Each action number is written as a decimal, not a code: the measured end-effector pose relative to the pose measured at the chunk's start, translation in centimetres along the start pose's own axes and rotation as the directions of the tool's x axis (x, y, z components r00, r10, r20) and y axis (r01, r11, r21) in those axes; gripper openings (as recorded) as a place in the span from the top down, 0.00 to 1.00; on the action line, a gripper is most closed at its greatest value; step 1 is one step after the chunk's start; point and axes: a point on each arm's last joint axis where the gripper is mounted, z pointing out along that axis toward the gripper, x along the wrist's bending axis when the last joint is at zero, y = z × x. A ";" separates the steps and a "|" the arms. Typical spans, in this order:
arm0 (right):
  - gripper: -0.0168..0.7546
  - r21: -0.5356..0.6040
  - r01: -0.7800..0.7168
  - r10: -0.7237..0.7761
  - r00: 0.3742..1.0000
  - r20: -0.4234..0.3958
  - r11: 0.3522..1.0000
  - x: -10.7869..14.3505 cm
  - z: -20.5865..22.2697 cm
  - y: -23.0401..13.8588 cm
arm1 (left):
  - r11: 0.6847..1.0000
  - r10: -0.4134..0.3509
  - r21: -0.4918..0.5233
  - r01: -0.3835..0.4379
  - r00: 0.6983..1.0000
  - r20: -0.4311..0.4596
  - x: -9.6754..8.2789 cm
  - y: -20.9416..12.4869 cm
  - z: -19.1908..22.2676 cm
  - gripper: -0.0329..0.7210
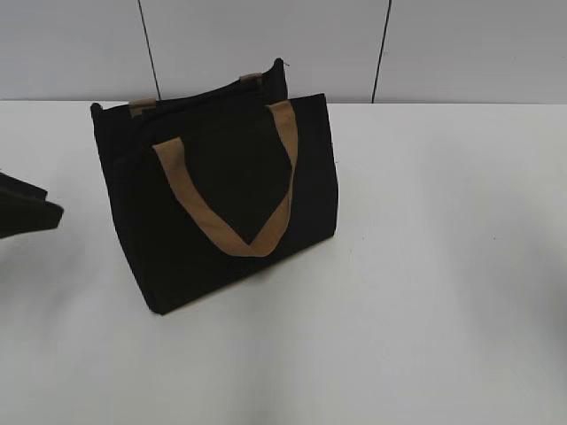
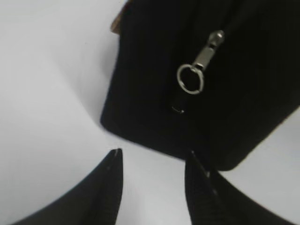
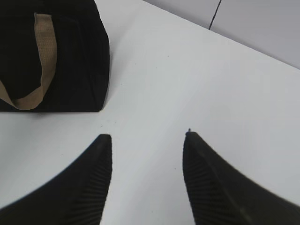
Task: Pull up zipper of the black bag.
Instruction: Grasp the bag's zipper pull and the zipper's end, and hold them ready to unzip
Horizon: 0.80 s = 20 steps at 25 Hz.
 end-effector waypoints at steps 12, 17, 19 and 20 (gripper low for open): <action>0.49 0.041 -0.011 0.012 1.000 -0.015 0.999 -0.4 1.3 -0.2 | 0.994 0.083 -0.076 -0.080 0.996 0.038 0.1 -0.6 3.8 0.27; 0.49 0.047 -0.013 0.014 1.000 -0.017 0.999 -0.4 1.5 -0.3 | 0.989 0.131 -0.064 -0.129 0.991 0.023 -0.8 -0.5 6.3 0.28; 0.49 0.048 -0.013 0.014 1.000 -0.017 0.999 -0.4 1.6 -0.3 | 0.992 0.120 -0.053 -0.118 0.992 0.035 -1.0 -0.9 7.2 0.28; 0.49 0.048 -0.013 0.014 1.000 -0.017 0.999 -0.4 1.6 -0.3 | 0.993 0.112 -0.042 -0.110 0.993 0.044 -1.0 -1.3 7.6 0.28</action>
